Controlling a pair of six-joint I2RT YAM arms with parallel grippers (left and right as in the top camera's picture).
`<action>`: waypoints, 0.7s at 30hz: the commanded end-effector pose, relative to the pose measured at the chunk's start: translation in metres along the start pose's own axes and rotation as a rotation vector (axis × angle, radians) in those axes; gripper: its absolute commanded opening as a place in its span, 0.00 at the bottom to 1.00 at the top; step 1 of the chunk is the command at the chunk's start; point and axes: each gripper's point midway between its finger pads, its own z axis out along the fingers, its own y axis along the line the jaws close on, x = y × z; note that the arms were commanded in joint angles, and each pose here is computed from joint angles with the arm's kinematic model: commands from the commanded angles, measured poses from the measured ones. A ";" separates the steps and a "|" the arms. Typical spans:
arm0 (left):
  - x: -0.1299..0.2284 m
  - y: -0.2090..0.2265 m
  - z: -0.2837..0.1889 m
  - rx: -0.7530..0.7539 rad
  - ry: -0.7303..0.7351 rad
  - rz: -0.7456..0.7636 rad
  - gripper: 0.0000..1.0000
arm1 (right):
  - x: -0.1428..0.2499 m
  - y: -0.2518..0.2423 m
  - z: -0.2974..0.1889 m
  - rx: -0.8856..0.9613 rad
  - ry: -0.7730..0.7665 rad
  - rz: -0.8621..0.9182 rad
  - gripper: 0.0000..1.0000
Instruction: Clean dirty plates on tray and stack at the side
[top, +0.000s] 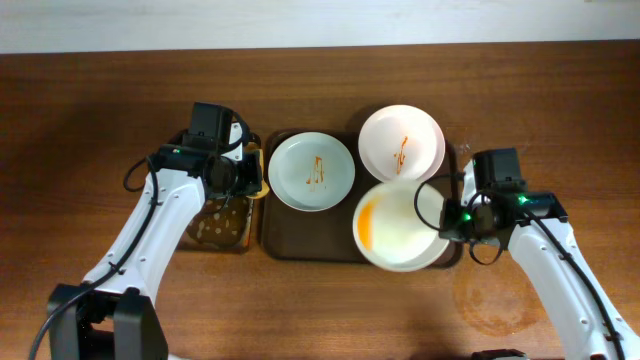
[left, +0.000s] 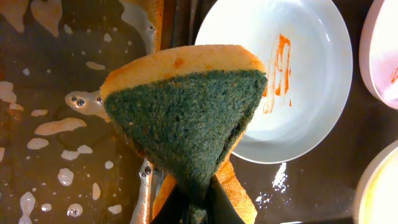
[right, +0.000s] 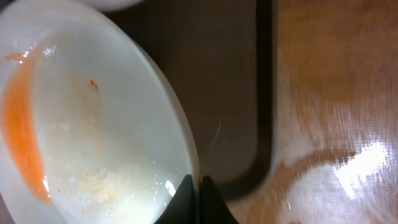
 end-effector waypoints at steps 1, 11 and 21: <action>-0.001 -0.002 -0.003 0.013 -0.007 0.016 0.00 | -0.003 0.008 -0.003 -0.034 -0.001 0.051 0.04; -0.001 -0.002 -0.003 0.013 -0.008 0.016 0.00 | 0.005 0.003 -0.003 -0.008 0.028 0.117 0.04; -0.001 -0.002 -0.003 0.013 -0.008 0.016 0.00 | 0.039 -0.015 -0.007 0.090 0.159 0.109 0.04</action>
